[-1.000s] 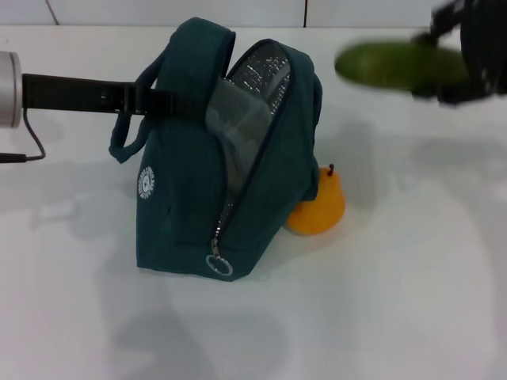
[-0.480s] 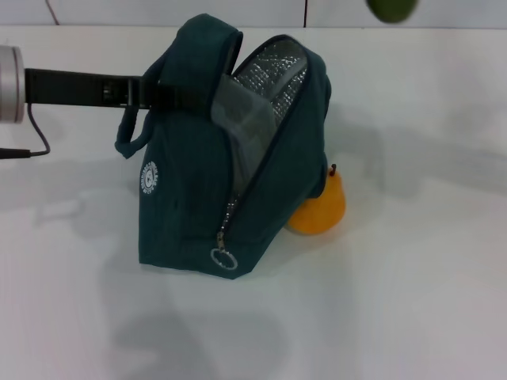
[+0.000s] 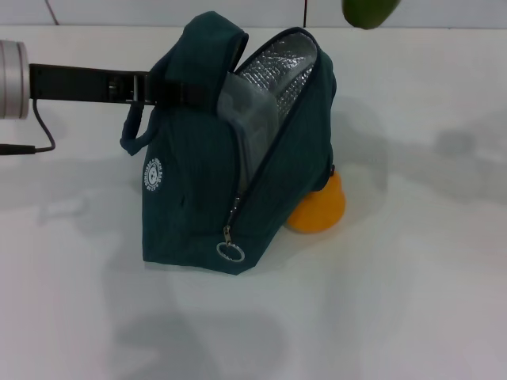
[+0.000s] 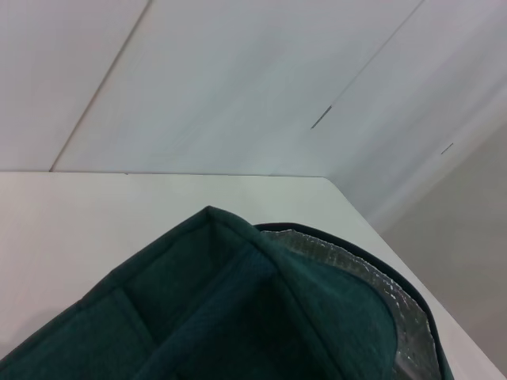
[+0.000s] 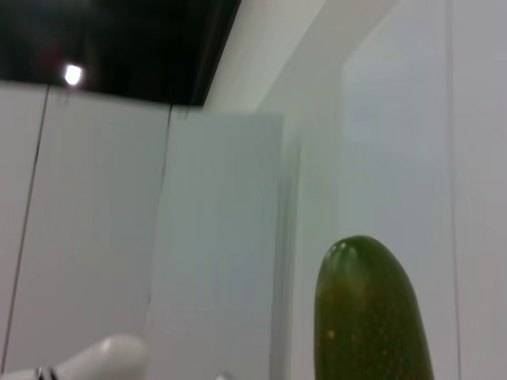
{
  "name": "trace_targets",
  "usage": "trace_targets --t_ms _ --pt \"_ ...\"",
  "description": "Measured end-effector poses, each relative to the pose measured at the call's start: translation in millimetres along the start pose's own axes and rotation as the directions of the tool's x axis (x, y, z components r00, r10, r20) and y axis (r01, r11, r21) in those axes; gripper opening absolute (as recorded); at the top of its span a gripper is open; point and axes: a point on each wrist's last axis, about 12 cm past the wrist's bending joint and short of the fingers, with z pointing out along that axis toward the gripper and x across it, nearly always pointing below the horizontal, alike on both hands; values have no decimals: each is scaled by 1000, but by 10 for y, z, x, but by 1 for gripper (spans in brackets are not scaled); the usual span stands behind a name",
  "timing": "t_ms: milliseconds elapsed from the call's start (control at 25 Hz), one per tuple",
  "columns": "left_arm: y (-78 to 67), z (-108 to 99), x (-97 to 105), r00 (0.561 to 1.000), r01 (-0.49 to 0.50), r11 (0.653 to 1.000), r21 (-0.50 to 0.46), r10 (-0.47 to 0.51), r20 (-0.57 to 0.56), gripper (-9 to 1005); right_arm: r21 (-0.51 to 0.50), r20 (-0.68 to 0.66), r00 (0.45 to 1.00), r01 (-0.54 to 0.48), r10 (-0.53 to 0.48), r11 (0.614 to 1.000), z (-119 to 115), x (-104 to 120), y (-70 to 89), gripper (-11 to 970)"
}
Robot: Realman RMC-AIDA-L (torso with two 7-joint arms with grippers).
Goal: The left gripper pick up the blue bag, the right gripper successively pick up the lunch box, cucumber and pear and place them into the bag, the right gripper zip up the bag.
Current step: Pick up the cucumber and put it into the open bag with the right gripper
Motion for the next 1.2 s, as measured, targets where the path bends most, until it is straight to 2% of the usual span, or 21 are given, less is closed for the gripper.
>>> trace_targets --t_ms 160,480,680,880,1200 --pt "-4 5 -5 1000 -1 1000 2 1 1 44 26 42 996 -77 76 997 -6 251 -35 564" --pt "-8 59 -20 1000 -10 1000 23 10 0 44 -4 24 986 -163 164 987 297 658 -26 563" --pt "8 113 -10 1000 -8 999 43 8 0 44 -15 -15 985 -175 174 985 486 826 15 563" --pt "14 109 2 1000 -11 999 45 11 4 44 -17 -51 984 -172 171 985 576 935 70 564" --pt "23 92 7 1000 -9 999 44 8 12 44 -22 -84 982 -174 171 985 604 1020 129 564"
